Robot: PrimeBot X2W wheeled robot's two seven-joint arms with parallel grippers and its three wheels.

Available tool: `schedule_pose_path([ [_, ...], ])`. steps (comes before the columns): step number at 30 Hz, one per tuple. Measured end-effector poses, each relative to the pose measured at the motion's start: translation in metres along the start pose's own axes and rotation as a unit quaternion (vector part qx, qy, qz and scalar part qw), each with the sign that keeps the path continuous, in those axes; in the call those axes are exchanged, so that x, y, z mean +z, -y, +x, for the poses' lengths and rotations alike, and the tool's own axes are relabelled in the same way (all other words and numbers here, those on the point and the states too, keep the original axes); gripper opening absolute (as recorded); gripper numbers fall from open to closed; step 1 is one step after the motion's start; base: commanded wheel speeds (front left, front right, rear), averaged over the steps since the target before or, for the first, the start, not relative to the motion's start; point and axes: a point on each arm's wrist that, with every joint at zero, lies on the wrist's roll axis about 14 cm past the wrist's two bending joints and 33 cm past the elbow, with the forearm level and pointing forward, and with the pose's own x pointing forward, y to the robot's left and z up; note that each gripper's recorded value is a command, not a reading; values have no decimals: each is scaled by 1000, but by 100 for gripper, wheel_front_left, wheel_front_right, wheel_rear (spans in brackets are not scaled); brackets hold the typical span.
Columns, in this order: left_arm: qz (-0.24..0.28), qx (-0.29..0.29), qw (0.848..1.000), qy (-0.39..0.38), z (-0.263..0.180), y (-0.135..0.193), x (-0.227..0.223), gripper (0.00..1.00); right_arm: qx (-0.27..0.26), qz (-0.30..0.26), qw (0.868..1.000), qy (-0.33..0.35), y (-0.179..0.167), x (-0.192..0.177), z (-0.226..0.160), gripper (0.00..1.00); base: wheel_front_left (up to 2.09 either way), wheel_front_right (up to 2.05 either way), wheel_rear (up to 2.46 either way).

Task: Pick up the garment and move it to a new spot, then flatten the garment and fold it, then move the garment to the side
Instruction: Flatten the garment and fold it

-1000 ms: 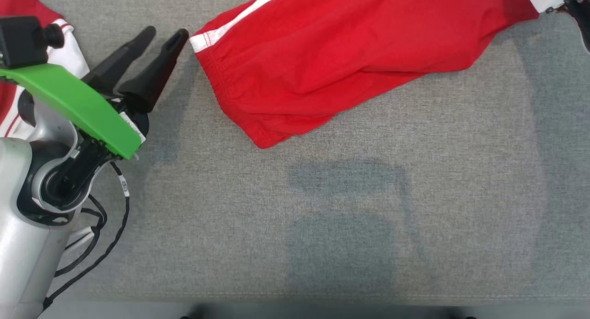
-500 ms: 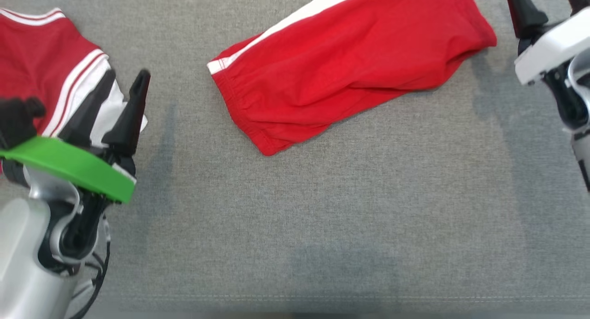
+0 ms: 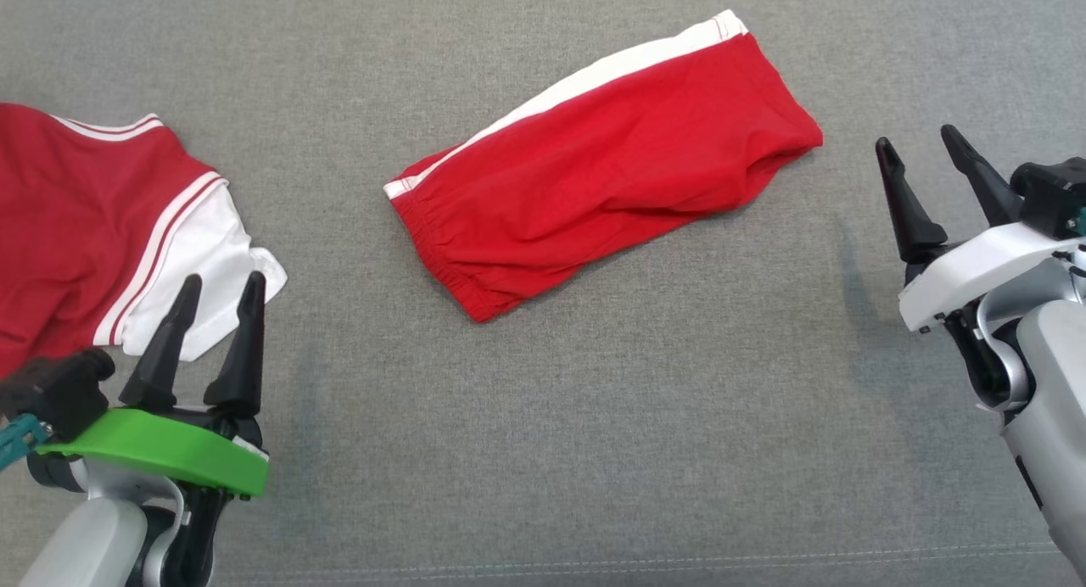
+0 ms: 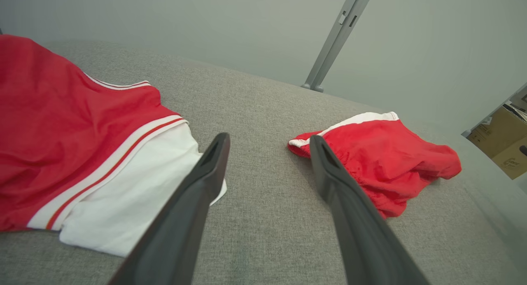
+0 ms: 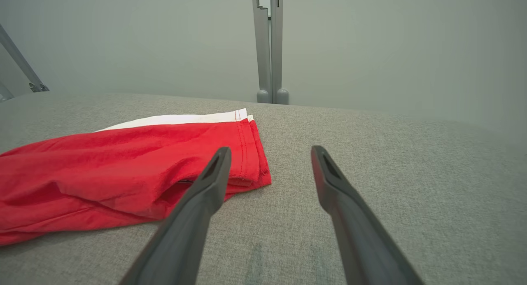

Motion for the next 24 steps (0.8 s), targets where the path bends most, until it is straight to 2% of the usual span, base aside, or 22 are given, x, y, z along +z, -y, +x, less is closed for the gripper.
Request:
schedule_pose_path([
  [5,8,-16,1000,6,-9,14,4,100,-21,-2,1000,10,17,15,-8,100,0,0,0],
  [10,7,-21,1000,5,-14,20,1,100,-32,10,999,-15,25,8,0,100,0,0,0],
  [19,9,4,1000,-2,-18,6,-4,100,-31,47,997,-57,33,3,49,100,0,0,0],
  [24,10,27,1000,-2,-19,-7,-7,100,-22,56,993,-97,25,-19,73,100,0,0,0],
])
